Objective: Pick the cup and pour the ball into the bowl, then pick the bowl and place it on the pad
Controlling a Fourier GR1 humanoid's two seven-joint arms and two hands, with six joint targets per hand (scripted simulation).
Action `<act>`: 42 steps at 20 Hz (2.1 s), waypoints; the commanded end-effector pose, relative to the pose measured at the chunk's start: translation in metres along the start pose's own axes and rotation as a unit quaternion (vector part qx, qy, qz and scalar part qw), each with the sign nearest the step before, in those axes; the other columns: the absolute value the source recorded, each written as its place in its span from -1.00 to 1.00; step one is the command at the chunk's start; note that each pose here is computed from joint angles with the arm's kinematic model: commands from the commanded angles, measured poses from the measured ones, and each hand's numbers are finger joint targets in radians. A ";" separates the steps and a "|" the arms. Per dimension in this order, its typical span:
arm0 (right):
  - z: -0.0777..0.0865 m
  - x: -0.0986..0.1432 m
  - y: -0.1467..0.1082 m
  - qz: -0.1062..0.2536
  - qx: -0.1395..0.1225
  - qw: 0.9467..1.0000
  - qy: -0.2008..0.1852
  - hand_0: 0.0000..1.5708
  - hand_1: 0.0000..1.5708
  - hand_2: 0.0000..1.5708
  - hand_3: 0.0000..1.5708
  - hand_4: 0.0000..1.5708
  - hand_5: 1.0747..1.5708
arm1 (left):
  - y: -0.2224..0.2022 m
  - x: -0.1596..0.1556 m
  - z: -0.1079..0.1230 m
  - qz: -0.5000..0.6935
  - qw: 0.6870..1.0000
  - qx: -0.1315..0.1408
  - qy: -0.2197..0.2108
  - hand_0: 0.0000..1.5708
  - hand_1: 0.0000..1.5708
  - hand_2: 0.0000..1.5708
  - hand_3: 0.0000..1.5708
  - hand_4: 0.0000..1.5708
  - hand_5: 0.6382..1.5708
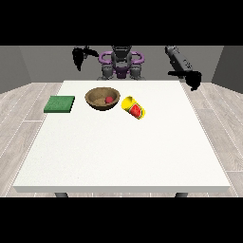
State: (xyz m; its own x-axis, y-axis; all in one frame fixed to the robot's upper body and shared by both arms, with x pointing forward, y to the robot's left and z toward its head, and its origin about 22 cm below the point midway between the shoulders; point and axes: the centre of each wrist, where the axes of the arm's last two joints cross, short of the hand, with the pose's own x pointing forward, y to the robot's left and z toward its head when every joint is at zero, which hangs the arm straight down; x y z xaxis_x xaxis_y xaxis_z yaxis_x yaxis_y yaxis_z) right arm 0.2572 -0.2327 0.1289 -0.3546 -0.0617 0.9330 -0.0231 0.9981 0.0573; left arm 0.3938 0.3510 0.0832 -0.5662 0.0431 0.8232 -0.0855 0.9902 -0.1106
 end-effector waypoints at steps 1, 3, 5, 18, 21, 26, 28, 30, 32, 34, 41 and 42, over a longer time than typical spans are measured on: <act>-0.017 -0.016 0.010 0.004 -0.012 1.000 0.011 -1.00 -1.00 -1.00 -1.00 -0.40 0.99 | 0.018 0.048 -0.047 -0.007 0.999 -0.030 -0.022 -1.00 -1.00 -1.00 -1.00 -1.00 0.90; -0.005 -0.052 -0.004 -0.010 -0.029 0.999 0.042 -1.00 -1.00 -1.00 -1.00 -0.42 0.99 | 0.023 0.069 -0.059 -0.036 0.998 -0.043 -0.019 -1.00 -1.00 -1.00 -1.00 -1.00 0.89; -0.002 -0.069 0.007 -0.033 -0.017 0.999 0.028 -1.00 -1.00 -1.00 -1.00 -0.49 0.99 | 0.027 0.080 -0.066 -0.050 0.997 -0.042 -0.032 -1.00 -1.00 -1.00 -1.00 -1.00 0.89; -0.018 -0.147 -0.048 -0.056 -0.048 0.994 0.078 -1.00 -1.00 -1.00 -1.00 -0.63 1.00 | 0.033 0.201 -0.125 -0.072 0.992 -0.069 -0.071 -1.00 -1.00 -1.00 -1.00 -1.00 0.95; -0.020 -0.166 -0.024 -0.073 -0.050 0.991 0.095 -1.00 -1.00 -1.00 -1.00 -0.56 0.99 | 0.015 0.192 -0.126 -0.066 0.993 -0.073 -0.058 -1.00 -1.00 -1.00 -1.00 -1.00 0.92; -0.034 -0.170 -0.037 -0.082 -0.068 0.989 0.107 -1.00 -1.00 -1.00 -1.00 -0.49 1.00 | 0.029 0.211 -0.128 -0.058 0.993 -0.061 -0.078 -1.00 -1.00 -1.00 -1.00 -1.00 0.93; -0.039 -0.173 -0.037 -0.085 -0.074 0.987 0.113 -1.00 -1.00 -1.00 -1.00 -0.49 1.00 | 0.029 0.210 -0.126 -0.057 0.993 -0.079 -0.074 -1.00 -1.00 -1.00 -1.00 -1.00 0.93; -0.044 -0.174 -0.039 -0.080 -0.081 0.987 0.110 -1.00 -1.00 -1.00 -1.00 -0.52 1.00 | 0.028 0.227 -0.132 -0.054 0.992 -0.080 -0.081 -1.00 -1.00 -1.00 -1.00 -1.00 0.91; -0.037 -0.181 -0.041 -0.084 -0.076 0.987 0.117 -1.00 -1.00 -1.00 -1.00 -0.57 0.99 | 0.026 0.220 -0.128 -0.057 0.992 -0.079 -0.080 -1.00 -1.00 -1.00 -1.00 -1.00 0.91; -0.031 -0.186 -0.040 -0.078 -0.080 0.989 0.093 -1.00 -1.00 -1.00 -1.00 -0.61 0.98 | 0.029 0.243 -0.133 -0.054 0.990 -0.083 -0.104 -1.00 -1.00 -1.00 -1.00 -1.00 0.91; -0.052 -0.181 -0.003 -0.069 -0.066 0.989 0.111 -1.00 -1.00 -1.00 -1.00 -0.48 1.00 | 0.011 0.258 -0.144 -0.051 0.991 -0.087 -0.092 -1.00 -1.00 -1.00 -1.00 -1.00 0.94; -0.056 -0.180 0.016 -0.065 -0.073 0.988 0.123 -1.00 -1.00 -1.00 -1.00 -0.45 1.00 | 0.008 0.247 -0.144 -0.043 0.992 -0.083 -0.084 -1.00 -1.00 -1.00 -1.00 -1.00 0.94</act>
State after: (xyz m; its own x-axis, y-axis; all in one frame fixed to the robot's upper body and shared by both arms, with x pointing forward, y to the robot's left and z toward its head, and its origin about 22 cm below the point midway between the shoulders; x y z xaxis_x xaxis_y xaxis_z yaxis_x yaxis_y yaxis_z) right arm 0.3606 -0.2536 -0.0184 -0.2427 -0.2014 0.9490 0.1060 0.9669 0.2323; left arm 0.3668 0.3976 0.3626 -0.6985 -0.0733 0.7119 -0.0260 0.9967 0.0771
